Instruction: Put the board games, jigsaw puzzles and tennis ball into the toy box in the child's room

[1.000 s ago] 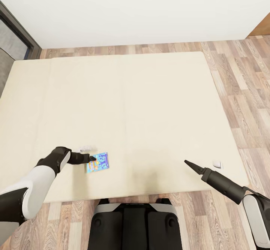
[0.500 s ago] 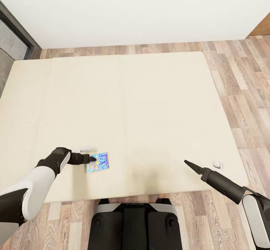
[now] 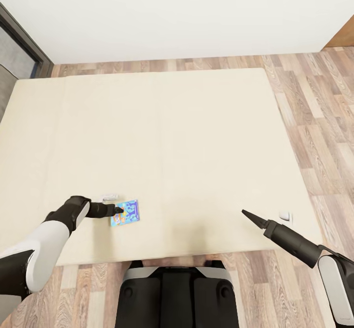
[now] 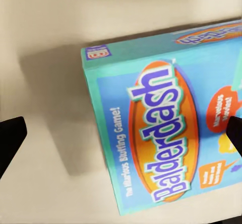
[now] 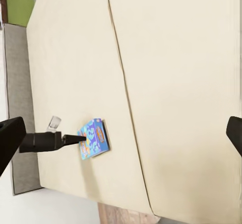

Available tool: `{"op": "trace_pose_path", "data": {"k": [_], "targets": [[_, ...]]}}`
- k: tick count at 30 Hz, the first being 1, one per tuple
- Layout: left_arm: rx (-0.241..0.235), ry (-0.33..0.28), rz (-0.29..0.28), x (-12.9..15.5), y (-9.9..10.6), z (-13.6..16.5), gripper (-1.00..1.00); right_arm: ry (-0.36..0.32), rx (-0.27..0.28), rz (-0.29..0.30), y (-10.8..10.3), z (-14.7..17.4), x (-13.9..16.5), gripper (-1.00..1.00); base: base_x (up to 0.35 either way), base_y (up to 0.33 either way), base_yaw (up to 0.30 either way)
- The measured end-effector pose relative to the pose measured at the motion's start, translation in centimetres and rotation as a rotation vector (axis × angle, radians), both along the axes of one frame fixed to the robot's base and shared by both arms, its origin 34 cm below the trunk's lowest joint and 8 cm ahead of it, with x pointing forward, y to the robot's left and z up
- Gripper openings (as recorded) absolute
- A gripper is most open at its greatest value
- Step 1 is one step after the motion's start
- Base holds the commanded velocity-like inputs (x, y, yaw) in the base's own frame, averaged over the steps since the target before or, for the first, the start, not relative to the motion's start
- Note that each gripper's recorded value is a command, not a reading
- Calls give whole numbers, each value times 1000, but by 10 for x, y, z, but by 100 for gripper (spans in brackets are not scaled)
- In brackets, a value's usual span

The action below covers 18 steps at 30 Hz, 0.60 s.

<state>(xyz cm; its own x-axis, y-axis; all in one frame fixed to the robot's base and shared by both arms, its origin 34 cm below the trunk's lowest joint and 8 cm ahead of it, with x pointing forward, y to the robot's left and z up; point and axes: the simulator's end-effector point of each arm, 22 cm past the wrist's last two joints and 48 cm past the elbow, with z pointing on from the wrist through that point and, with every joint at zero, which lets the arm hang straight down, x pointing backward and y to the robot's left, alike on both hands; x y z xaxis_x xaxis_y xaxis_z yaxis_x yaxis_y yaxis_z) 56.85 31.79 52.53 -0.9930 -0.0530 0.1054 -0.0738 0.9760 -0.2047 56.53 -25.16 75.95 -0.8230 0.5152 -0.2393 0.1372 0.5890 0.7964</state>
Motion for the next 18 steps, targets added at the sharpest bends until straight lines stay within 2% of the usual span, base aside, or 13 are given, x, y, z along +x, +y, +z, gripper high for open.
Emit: {"op": "trace_pose_path", "data": {"k": [18], "targets": [[9, -1, -1, 0, 6, 0, 100, -7, 3, 3, 0, 2, 1, 100, 0, -18, 0]]}}
